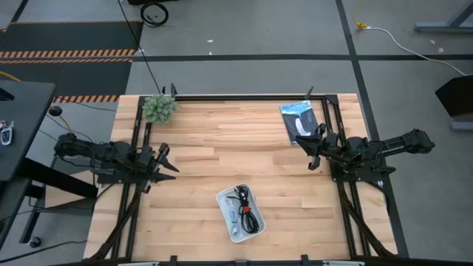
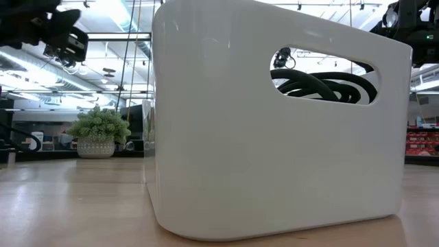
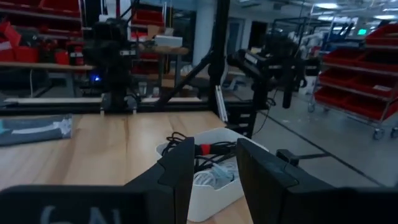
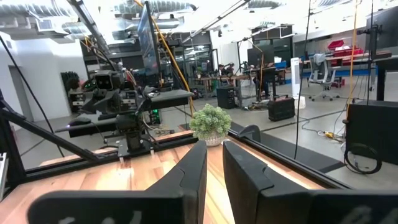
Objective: Pick and place USB-C Cables
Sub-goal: Return to Home Position
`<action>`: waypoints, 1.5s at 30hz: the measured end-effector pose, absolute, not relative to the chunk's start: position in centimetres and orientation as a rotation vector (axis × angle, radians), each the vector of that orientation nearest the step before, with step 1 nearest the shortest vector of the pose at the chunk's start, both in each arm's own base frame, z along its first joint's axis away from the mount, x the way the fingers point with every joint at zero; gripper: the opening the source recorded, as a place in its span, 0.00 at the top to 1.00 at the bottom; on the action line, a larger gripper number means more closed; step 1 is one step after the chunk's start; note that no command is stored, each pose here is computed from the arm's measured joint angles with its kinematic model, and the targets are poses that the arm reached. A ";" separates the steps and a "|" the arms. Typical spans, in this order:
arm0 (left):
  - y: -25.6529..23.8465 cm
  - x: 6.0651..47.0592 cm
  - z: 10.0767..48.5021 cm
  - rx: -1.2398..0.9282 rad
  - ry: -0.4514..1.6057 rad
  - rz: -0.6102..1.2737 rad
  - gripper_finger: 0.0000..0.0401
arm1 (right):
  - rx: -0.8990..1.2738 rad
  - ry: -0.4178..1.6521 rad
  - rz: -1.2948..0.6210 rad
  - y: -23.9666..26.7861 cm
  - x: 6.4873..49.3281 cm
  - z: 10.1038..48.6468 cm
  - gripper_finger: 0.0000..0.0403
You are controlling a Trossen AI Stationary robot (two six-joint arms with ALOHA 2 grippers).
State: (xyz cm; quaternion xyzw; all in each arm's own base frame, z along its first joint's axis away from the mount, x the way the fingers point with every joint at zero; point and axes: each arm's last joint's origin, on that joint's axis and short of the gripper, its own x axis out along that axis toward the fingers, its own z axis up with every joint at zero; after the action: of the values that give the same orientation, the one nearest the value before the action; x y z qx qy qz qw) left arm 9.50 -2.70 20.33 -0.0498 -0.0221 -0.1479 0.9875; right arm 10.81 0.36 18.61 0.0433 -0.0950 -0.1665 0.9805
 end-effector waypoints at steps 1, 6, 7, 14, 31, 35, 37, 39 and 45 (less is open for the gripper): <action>-2.7 9.2 20.2 -0.100 -0.050 -0.304 0.68 | 0.087 -0.191 -0.335 0.4 10.8 18.6 0.85; -2.7 8.4 20.2 -0.107 -0.063 -0.388 0.68 | 0.087 -0.191 -0.335 0.4 10.8 18.6 0.86; -2.7 8.4 20.1 -0.119 -0.049 -0.407 0.68 | 0.087 -0.190 -0.335 0.4 10.8 18.6 0.86; -3.0 8.3 19.2 -0.163 0.053 -0.476 0.68 | 0.086 -0.189 -0.333 0.4 10.8 18.6 0.86; -2.9 8.3 18.5 -0.092 0.112 -0.447 0.68 | 0.086 -0.189 -0.332 0.4 10.8 18.6 0.86; -2.9 8.3 18.0 -0.084 0.161 -0.444 0.68 | 0.086 -0.189 -0.332 0.4 10.8 18.6 0.85; -2.9 8.3 17.8 -0.092 0.185 -0.442 0.68 | 0.086 -0.189 -0.332 0.4 10.8 18.6 0.85; -2.8 8.2 17.6 -0.130 0.210 -0.436 0.68 | 0.086 -0.189 -0.332 0.4 10.8 18.6 0.85; -2.8 8.2 17.7 -0.211 0.224 -0.428 0.68 | 0.086 -0.189 -0.332 0.4 10.8 18.6 0.85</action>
State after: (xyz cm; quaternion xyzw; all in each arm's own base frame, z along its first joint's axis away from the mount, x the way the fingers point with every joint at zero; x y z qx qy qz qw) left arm 8.25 -2.85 17.68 -0.1044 0.1106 -0.2118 0.9654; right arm 10.83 0.37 18.60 0.0429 -0.0940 -0.1648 0.9809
